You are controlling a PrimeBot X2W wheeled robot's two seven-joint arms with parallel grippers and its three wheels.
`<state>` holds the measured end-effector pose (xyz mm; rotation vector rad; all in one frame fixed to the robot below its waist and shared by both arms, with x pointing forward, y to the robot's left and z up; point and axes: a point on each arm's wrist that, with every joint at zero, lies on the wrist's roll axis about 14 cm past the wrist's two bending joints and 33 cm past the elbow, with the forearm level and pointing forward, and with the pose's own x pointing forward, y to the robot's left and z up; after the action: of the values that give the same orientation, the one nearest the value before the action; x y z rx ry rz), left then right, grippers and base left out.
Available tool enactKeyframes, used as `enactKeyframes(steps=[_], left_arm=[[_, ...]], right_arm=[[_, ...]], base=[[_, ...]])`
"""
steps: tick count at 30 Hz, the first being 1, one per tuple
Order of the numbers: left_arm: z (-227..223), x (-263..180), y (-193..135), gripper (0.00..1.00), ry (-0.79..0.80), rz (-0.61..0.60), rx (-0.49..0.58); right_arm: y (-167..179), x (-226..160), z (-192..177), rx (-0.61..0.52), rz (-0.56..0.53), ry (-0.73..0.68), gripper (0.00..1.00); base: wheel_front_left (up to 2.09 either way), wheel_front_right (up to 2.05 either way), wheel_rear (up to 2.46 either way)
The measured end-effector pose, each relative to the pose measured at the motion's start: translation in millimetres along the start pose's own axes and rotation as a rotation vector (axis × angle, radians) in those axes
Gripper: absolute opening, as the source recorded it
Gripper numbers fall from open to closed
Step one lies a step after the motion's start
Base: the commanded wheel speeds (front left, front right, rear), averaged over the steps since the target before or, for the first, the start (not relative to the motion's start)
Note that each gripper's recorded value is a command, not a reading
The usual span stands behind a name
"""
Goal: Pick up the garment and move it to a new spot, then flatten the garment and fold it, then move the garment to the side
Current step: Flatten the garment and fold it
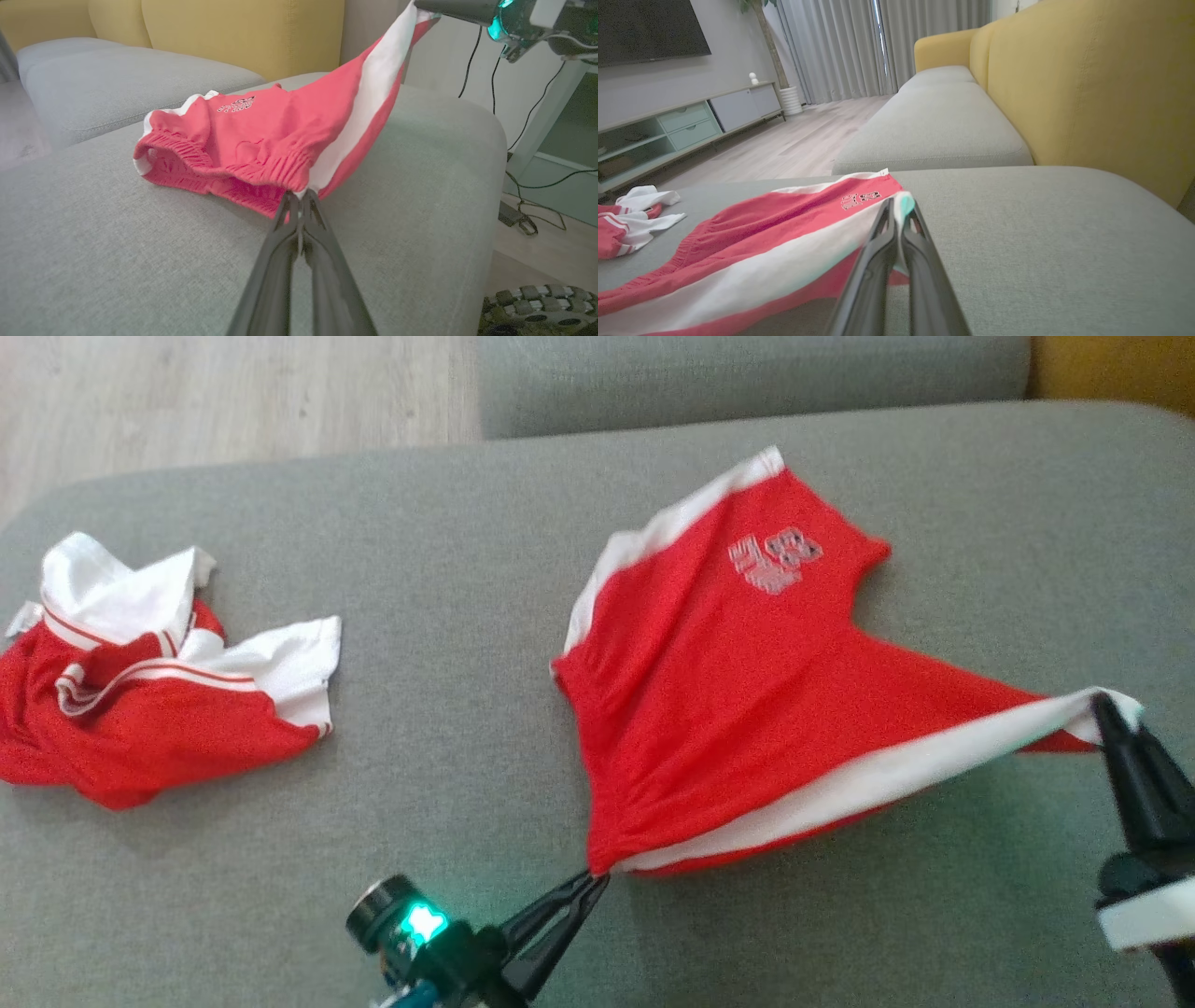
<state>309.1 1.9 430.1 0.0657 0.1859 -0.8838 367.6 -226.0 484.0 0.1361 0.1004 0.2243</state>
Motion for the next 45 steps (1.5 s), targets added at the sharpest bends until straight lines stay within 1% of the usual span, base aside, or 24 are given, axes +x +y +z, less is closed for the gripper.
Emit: enactKeyframes(steps=[1, 3, 7, 8, 9, 10, 13, 19, 25, 29, 30, 36, 41, 42, 43, 44, 45], left_arm=[[2.7, -8.1, -4.7, 0.0, -0.015, 0.014, -0.024], [7.2, -15.5, -6.1, 0.0, -0.035, 0.03, -0.047], [20.7, -20.2, -0.5, 0.0, -0.081, 0.061, -0.087], [28.4, -19.3, 4.4, 0.0, -0.112, 0.083, -0.134], [31.5, -18.9, 8.1, 0.0, -0.121, 0.095, -0.155], [31.3, -17.5, 10.2, 0.0, -0.112, 0.094, -0.152], [41.1, -8.6, 27.9, 0.0, -0.138, 0.121, -0.2], [54.7, 21.3, 71.1, 0.0, -0.141, 0.16, -0.289], [47.0, 50.9, 106.8, 0.0, -0.076, 0.176, -0.332], [30.8, 65.3, 121.2, 0.0, -0.012, 0.181, -0.366], [30.8, 65.3, 121.2, 0.0, -0.012, 0.181, -0.366], [-5.1, 69.6, 136.2, 0.0, 0.107, 0.206, -0.414], [-21.6, 65.6, 139.9, 0.0, 0.154, 0.221, -0.433], [-23.6, 64.9, 139.3, 0.0, 0.159, 0.221, -0.439], [-24.4, 64.7, 138.9, 0.0, 0.159, 0.221, -0.44], [-25.0, 64.6, 138.2, 0.0, 0.16, 0.22, -0.439], [-25.4, 64.7, 138.1, 0.18, 0.161, 0.22, -0.44]], right_arm=[[-1.1, -11.0, 8.8, -0.002, -0.01, -0.026, 0.0], [-3.4, -16.7, 19.2, -0.016, -0.019, -0.051, 0.0], [-2.7, -12.0, 30.7, -0.046, -0.023, -0.065, 0.0], [-2.2, -9.0, 31.3, -0.044, -0.025, -0.065, 0.0], [-1.1, -5.5, 31.1, -0.04, -0.024, -0.065, 0.0], [0.4, -0.5, 31.3, -0.039, -0.02, -0.062, 0.0], [3.8, 22.0, 36.1, -0.048, -0.006, -0.07, 0.0], [6.5, 85.6, 40.1, -0.094, 0.032, -0.057, 0.0], [8.7, 158.1, 29.0, -0.159, 0.075, 0.015, 0.0], [12.4, 198.7, 14.0, -0.215, 0.11, 0.076, 0.0], [12.4, 198.7, 14.0, -0.215, 0.11, 0.076, 0.0], [19.9, 233.8, -29.1, -0.262, 0.153, 0.203, 0.0], [24.6, 243.7, -54.2, -0.27, 0.175, 0.267, 0.0], [25.5, 244.5, -56.2, -0.269, 0.177, 0.269, 0.03], [25.6, 245.2, -57.6, -0.261, 0.175, 0.271, 0.5], [25.5, 245.8, -57.4, -0.252, 0.171, 0.265, 1.0], [26.0, 247.3, -53.8, -0.241, 0.168, 0.241, 1.0]], base=[[0.0, 0.0, 0.0], [0.0, 0.0, 0.0], [0.0, 0.0, 0.0], [0.0, 0.0, 0.0], [0.0, 0.0, 0.0], [0.0, 0.0, 0.0], [0.0, 0.0, 0.0], [0.0, 0.0, 0.0], [0.0, 0.0, 0.0], [0.0, 0.0, 0.0], [0.0, 0.0, 0.0], [0.0, 0.0, 0.0], [0.0, 0.0, 0.0], [0.0, 0.0, 0.0], [0.0, 0.0, 0.0], [0.0, 0.0, 0.0], [0.0, 0.0, 0.0]])
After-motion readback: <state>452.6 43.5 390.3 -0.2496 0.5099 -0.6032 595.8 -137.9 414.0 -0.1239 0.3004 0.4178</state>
